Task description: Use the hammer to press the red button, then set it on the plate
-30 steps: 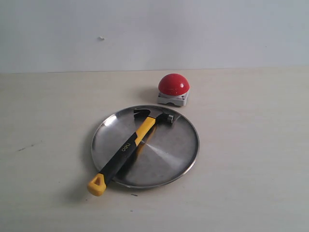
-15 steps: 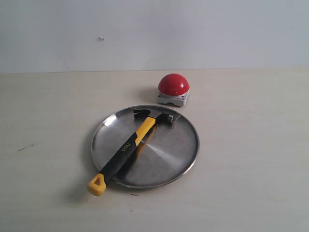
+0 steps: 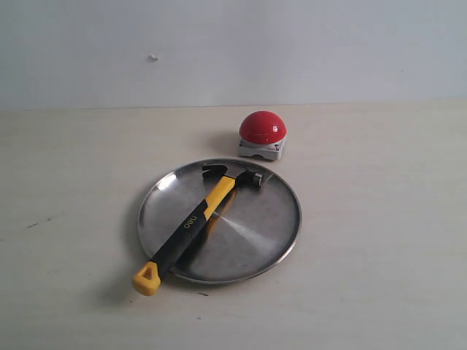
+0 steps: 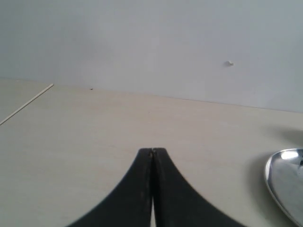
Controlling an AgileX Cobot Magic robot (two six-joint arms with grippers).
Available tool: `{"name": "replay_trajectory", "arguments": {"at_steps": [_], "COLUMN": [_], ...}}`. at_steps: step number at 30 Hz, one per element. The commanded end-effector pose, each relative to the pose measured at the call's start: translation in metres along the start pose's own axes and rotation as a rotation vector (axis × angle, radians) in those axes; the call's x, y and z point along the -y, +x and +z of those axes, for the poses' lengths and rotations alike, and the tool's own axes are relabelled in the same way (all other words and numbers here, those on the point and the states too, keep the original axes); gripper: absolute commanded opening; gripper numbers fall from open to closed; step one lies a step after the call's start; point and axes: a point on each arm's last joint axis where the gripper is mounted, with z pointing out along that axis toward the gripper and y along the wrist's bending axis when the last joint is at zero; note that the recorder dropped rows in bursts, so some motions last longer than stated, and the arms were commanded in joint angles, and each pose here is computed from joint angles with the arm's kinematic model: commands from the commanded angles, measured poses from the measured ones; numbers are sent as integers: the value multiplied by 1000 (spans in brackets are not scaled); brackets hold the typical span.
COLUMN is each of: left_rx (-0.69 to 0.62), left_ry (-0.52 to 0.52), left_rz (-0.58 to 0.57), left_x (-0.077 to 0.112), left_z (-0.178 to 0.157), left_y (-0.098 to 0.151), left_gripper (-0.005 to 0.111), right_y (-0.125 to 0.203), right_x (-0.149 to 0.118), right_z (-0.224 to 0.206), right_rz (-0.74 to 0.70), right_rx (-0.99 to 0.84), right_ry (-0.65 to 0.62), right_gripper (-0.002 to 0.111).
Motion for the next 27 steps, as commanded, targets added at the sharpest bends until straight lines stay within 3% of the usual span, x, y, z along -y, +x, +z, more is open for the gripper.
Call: {"name": "replay_trajectory", "arguments": {"at_steps": [1,5,8,18,27], "left_rx": [7,7,7,7,7], "left_ry": [0,0,0,0,0], "left_rz": [-7,-7,-7,-7,-7], "left_x": [0,0,0,0,0], "left_z": [-1,-1,-1,-1,-1], "left_y": [0,0,0,0,0], "left_gripper": [0,0,0,0,0], "right_y": [1,1,0,-13,-14], "right_x": [0,0,-1,-3,-5], "right_z": [-1,-1,-5,-40,-46], "right_rz": [-1,-20,-140,-177,-180], "right_rx": [1,-1,21,281,325], "right_ry": [-1,-3,-7,69,63], "right_gripper": [0,0,0,0,0]}}
